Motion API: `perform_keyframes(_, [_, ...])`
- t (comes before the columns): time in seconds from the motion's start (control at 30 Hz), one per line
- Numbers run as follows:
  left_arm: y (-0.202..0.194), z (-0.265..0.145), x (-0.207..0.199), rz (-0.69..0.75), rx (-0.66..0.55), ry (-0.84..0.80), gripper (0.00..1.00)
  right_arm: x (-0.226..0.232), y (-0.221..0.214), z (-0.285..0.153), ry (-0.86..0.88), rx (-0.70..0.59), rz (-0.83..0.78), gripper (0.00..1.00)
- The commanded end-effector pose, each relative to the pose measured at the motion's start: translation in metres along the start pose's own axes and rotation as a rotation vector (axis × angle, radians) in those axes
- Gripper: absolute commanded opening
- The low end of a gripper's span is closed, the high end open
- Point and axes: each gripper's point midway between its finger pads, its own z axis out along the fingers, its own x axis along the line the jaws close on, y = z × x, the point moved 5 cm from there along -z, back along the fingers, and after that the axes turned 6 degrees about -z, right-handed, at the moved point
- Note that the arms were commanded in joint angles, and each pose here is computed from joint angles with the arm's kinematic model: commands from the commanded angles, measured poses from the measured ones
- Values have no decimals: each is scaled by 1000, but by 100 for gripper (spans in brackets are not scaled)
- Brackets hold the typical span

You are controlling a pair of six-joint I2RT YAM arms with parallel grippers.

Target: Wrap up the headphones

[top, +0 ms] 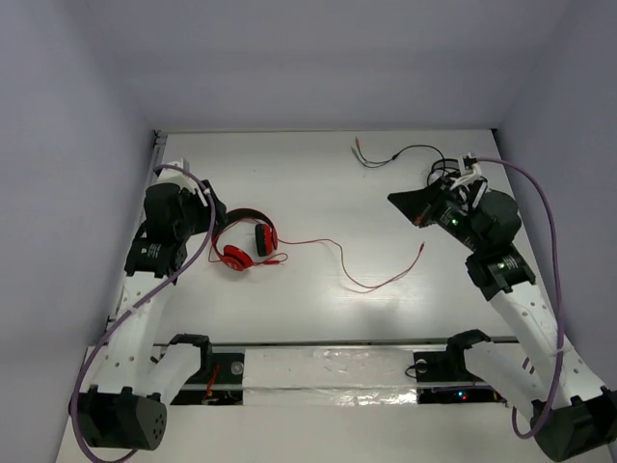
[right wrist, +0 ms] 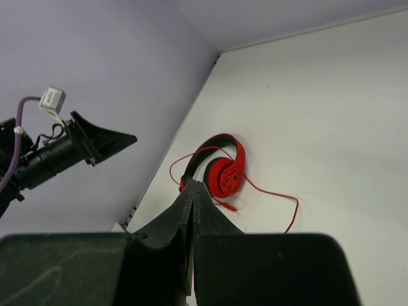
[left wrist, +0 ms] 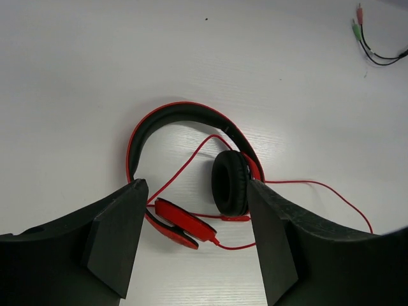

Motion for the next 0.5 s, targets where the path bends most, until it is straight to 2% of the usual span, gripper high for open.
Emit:
perform_keyframes(0.0, [5,8,-1,18,-3,9,61,7,0,7,-4,-7,-40,0])
perform_keyframes(0.17, [12,25,-5,19,11,5,62,9,-1,7,-12,-9,-54,5])
perform_keyframes(0.27, [17,35,-1,18,4,46,62,8,-2,6,-21,-9,-62,15])
perform_keyframes(0.3, [17,38,-1,19,3,52,62,7,-3,6,-21,-7,-62,24])
perform_keyframes(0.37, [19,47,4,23,2,92,62,8,-3,6,-15,-4,-62,33])
perform_keyframes(0.4, [20,50,6,30,1,108,63,8,-4,6,-14,-4,-62,41])
perform_keyframes(0.47, [18,60,13,55,21,153,65,7,-4,4,-18,-6,-67,47])
